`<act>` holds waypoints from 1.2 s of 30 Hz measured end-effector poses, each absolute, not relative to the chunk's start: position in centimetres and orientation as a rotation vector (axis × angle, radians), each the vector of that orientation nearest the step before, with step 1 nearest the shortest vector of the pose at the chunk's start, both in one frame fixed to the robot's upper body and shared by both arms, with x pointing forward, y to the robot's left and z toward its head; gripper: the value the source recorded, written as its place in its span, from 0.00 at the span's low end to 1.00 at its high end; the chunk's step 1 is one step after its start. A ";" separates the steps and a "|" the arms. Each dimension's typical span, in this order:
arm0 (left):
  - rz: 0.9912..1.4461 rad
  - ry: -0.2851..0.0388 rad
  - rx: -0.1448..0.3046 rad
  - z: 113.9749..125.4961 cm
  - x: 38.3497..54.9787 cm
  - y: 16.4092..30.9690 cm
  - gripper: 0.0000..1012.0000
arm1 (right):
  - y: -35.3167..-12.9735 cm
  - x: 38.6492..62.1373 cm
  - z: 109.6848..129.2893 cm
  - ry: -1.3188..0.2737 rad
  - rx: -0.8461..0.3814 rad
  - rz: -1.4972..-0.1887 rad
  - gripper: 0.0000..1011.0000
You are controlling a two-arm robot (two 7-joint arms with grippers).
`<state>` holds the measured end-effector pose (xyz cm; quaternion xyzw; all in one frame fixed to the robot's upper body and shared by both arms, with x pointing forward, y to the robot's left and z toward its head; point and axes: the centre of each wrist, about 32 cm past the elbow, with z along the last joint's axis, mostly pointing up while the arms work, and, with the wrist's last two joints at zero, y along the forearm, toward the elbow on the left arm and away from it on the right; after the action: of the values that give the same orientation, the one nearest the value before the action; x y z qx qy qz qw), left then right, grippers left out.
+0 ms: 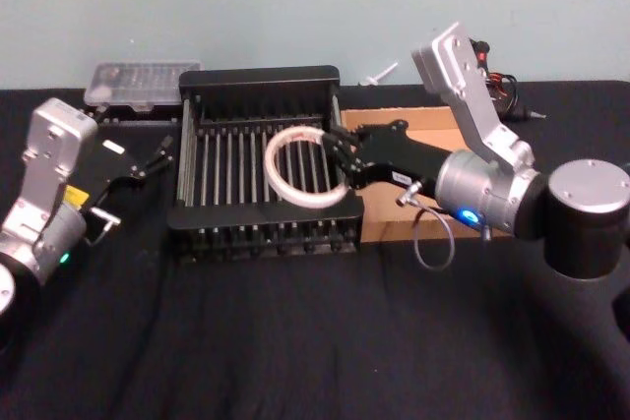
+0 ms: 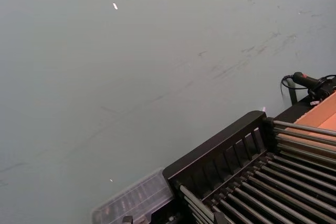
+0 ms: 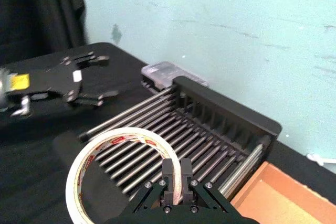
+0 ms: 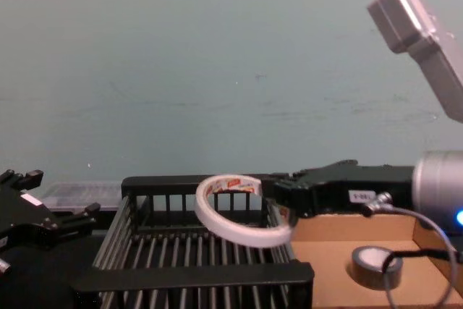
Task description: Pick up the white tape and place it into the black box , Pick up the silver tape and place it into the brown box.
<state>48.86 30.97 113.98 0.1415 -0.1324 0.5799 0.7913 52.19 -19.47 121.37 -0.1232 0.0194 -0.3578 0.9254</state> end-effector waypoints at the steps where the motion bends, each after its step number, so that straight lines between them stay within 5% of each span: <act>1: 1.248 -0.285 0.305 114.0 48.9 31.0 0.99 | -19.3 52.4 121.4 0.042 -0.251 -0.741 0.09; 21: 1.248 -0.285 0.304 114.0 48.9 31.0 0.99 | -14.4 57.7 119.7 0.056 -0.329 -0.874 0.09; 36: 1.248 -0.285 0.305 114.0 48.9 31.0 0.99 | -13.8 58.5 118.9 0.058 -0.360 -0.892 0.09</act>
<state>48.86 30.97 113.97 0.1415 -0.1324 0.5799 0.7913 58.47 -13.81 118.93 -0.1733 0.0278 -0.4290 0.8861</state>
